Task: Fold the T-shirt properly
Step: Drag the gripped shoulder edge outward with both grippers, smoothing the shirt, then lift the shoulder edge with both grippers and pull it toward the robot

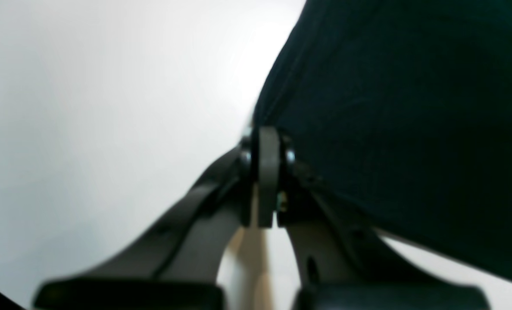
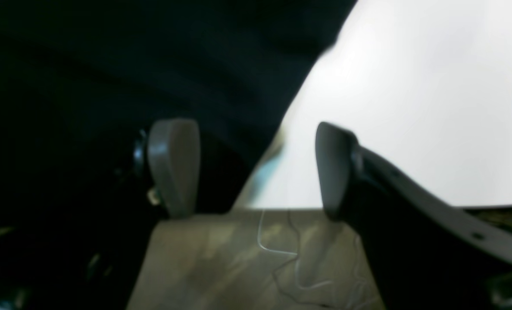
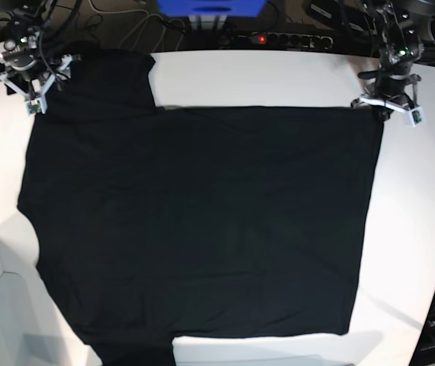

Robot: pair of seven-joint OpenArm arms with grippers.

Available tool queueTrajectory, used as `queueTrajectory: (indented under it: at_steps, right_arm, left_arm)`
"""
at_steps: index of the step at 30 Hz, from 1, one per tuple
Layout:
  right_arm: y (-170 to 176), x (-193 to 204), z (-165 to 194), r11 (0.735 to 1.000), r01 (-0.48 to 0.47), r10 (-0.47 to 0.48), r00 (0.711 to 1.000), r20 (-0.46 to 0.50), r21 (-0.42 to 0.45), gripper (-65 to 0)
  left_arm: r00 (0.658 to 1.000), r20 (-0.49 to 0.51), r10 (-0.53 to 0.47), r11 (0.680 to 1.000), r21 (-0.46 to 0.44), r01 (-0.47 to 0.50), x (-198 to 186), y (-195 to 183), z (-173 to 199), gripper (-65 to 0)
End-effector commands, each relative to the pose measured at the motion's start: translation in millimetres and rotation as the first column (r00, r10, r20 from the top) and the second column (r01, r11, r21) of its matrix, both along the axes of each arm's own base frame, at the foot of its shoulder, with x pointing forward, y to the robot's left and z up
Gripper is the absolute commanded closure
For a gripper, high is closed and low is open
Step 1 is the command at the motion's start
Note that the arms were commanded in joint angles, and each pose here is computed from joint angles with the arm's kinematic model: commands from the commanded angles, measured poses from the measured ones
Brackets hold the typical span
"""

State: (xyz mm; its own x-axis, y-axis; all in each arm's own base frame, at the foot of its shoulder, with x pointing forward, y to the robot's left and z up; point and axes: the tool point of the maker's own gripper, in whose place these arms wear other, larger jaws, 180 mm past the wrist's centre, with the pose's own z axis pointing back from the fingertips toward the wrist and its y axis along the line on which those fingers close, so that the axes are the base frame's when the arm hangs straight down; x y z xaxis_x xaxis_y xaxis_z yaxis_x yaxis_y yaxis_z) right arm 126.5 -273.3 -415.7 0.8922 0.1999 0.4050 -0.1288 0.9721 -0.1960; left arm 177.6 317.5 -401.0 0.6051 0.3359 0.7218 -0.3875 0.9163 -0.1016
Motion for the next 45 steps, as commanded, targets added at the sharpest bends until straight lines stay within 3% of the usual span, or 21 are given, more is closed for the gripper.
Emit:
queueTrajectory:
  at_steps: [1,6,8,11,16,17,23,31,45]
  right_arm:
    - [-2,6,4,1.000,-0.021,0.021,1.000,0.018,-0.005,-42.6]
    - [-3,0,-7,1.000,-0.010,0.010,1.000,-0.012,0.010,-42.3]
    - [-3,0,-7,1.000,-0.010,0.010,1.000,-0.013,0.011,-39.1]
    - [-2,-3,-12,1.000,-0.006,0.007,1.000,-0.027,0.022,-28.9]
    - [-3,3,-12,1.000,-0.002,0.002,1.000,-0.015,0.022,-2.5]
    - [-3,4,-11,1.000,-0.002,0.002,1.000,-0.016,0.021,0.0]
    - [-5,18,10,1.000,-0.024,0.025,0.998,0.049,-0.018,0.0]
    - [-1,40,51,0.995,-0.056,0.070,0.985,0.157,-0.088,0.0]
    - [-30,-2,49,0.991,0.060,-0.047,0.993,0.107,-0.119,0.0]
  left_arm:
    - [0.999,0.031,-0.010,1.000,0.026,0.009,6,5,11,0.0]
    - [1.000,0.029,-0.010,1.000,0.026,0.009,5,5,11,0.0]
    - [1.000,0.029,-0.010,1.000,0.026,0.009,5,5,11,0.0]
    - [1.000,0.029,-0.009,1.000,0.024,0.008,5,4,10,0.0]
    - [1.000,0.026,-0.006,1.000,0.021,0.006,4,4,10,0.0]
    - [1.000,0.026,-0.006,1.000,0.021,0.006,4,4,10,0.0]
    - [0.999,0.039,-0.014,1.000,0.027,0.013,8,2,15,0.0]
    - [0.994,0.102,-0.035,0.996,0.088,0.026,9,5,51,0.0]
    - [0.999,0.036,-0.038,0.994,0.101,0.035,-23,6,47,0.0]
